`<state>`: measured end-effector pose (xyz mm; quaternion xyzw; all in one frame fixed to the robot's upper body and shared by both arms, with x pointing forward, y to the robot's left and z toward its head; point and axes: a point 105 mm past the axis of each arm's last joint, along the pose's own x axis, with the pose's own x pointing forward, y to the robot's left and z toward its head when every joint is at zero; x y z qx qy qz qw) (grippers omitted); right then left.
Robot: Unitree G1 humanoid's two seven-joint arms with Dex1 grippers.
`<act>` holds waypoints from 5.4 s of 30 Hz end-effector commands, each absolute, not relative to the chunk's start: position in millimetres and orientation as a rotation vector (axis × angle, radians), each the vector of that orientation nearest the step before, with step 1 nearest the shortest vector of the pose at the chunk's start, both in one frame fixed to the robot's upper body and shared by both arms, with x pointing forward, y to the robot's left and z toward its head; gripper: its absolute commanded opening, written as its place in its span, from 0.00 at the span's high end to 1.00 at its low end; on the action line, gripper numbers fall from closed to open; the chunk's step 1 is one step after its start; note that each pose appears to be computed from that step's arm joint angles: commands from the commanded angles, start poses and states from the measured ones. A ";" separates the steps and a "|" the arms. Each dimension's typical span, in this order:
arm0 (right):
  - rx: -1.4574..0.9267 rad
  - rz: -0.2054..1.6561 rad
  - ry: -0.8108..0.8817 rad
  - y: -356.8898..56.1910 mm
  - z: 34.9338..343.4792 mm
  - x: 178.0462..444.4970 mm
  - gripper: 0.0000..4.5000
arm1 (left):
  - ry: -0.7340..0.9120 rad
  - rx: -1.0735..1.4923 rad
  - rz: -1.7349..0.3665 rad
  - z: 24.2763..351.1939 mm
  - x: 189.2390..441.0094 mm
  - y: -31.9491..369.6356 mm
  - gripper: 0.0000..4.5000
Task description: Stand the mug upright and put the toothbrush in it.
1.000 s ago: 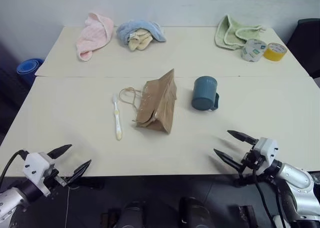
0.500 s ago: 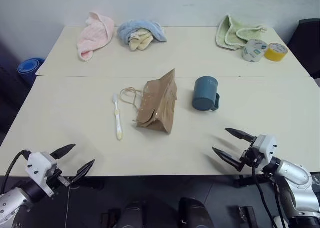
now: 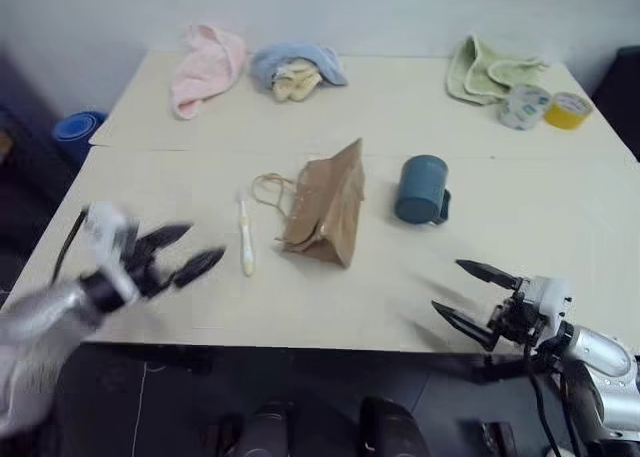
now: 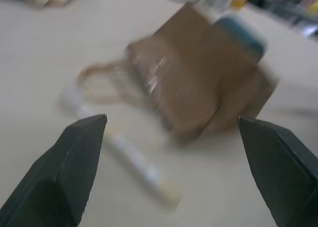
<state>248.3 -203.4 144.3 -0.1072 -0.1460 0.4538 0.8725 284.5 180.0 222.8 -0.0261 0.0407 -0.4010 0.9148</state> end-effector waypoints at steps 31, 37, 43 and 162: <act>-0.159 0.879 -0.451 -176.0 188.1 234.4 0.00 | -0.213 -0.320 -0.899 311.4 357.2 108.6 0.99; -0.117 0.951 -0.439 -163.7 188.9 246.7 0.00 | -0.262 -0.048 -0.439 294.9 323.0 249.0 0.99; -0.095 1.011 -0.389 -163.9 181.3 258.3 0.00 | 0.131 0.208 -0.176 242.2 281.1 334.7 0.99; -0.395 1.109 -0.512 -173.9 184.4 270.4 0.00 | 0.501 -0.134 -0.294 134.8 318.7 205.9 0.03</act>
